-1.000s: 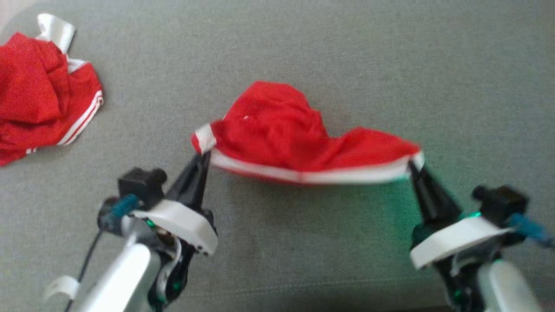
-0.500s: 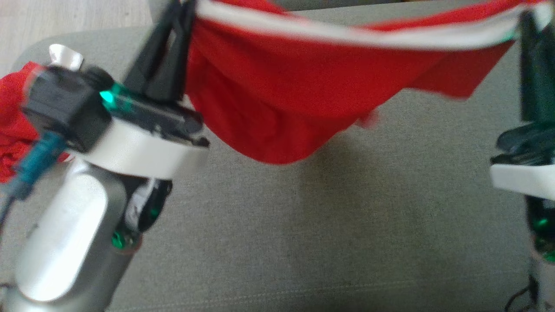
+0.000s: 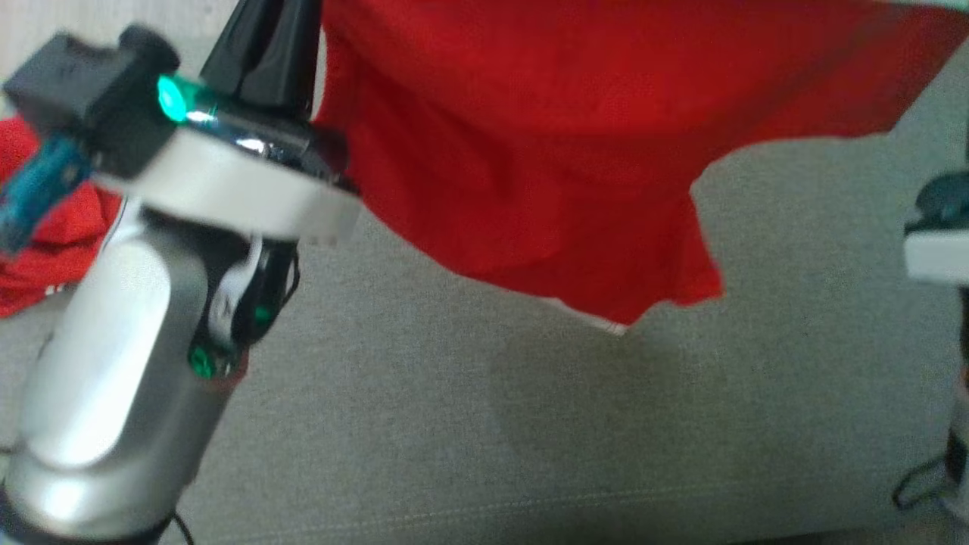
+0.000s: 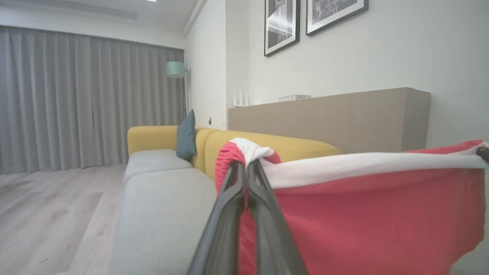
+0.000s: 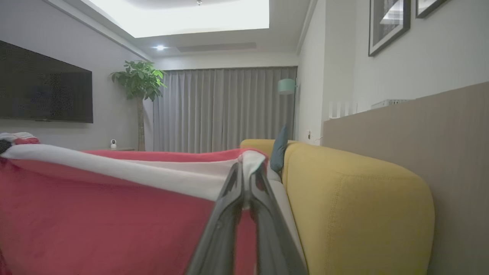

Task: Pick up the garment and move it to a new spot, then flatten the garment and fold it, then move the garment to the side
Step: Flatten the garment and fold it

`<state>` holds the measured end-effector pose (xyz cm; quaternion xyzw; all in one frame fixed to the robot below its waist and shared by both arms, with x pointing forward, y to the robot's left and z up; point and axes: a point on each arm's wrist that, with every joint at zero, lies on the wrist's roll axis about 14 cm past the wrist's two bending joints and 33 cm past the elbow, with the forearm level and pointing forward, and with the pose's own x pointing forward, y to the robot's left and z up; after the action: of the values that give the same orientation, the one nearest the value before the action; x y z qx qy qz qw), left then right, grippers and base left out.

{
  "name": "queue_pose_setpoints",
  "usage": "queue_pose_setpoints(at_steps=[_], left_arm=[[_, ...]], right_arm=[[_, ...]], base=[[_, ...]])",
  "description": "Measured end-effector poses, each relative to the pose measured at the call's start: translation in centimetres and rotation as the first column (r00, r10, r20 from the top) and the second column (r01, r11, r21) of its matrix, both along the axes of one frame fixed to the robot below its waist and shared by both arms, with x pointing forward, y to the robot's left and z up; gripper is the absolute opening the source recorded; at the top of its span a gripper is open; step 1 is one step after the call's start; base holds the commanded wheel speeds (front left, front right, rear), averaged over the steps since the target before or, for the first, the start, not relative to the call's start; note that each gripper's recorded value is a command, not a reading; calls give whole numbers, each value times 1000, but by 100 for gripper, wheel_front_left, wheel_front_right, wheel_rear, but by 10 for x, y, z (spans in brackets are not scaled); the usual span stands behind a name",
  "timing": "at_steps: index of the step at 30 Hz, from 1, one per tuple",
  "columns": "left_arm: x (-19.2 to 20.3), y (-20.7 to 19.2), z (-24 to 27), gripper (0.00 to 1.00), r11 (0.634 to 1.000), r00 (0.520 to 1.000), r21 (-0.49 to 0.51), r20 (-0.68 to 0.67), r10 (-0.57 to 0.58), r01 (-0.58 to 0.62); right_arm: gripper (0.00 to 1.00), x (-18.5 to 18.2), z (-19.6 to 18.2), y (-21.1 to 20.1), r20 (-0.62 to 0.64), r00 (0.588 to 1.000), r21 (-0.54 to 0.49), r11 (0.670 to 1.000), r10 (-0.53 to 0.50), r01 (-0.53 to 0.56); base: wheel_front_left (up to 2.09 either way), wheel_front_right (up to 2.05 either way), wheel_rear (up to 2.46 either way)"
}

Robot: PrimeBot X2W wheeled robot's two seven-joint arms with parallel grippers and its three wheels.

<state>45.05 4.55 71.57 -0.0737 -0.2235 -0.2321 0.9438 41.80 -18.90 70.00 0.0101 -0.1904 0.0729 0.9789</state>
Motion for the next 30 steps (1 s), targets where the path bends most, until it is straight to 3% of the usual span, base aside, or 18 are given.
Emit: queue_pose_setpoints(at_steps=[3,8,16,21,26,30], left_arm=[[16,-4,-7,0,1000,999,-2,-31,-11,11],[69,-18,-16,0,999,998,34,-55,-25,27],[150,-18,-23,0,999,998,-40,-55,16,-19],[167,-17,-141,0,999,935,-13,-353,33,-40],[132,5,-261,0,995,783,36,-615,95,-93],[107,10,-304,0,994,707,54,-699,107,-96]], right_arm=[[0,16,-3,-4,-20,1000,23,1000,2,-2],[0,74,-4,-14,-52,999,54,999,-4,7],[0,154,14,11,-2,999,14,999,48,-48],[0,172,-102,36,-270,957,30,995,103,-99],[0,138,-231,53,-549,824,75,990,138,-116],[0,113,-276,56,-612,776,141,987,153,-84]], base=[[0,0,0],[0,0,0],[0,0,0],[0,0,0],[0,0,0],[0,0,0]])
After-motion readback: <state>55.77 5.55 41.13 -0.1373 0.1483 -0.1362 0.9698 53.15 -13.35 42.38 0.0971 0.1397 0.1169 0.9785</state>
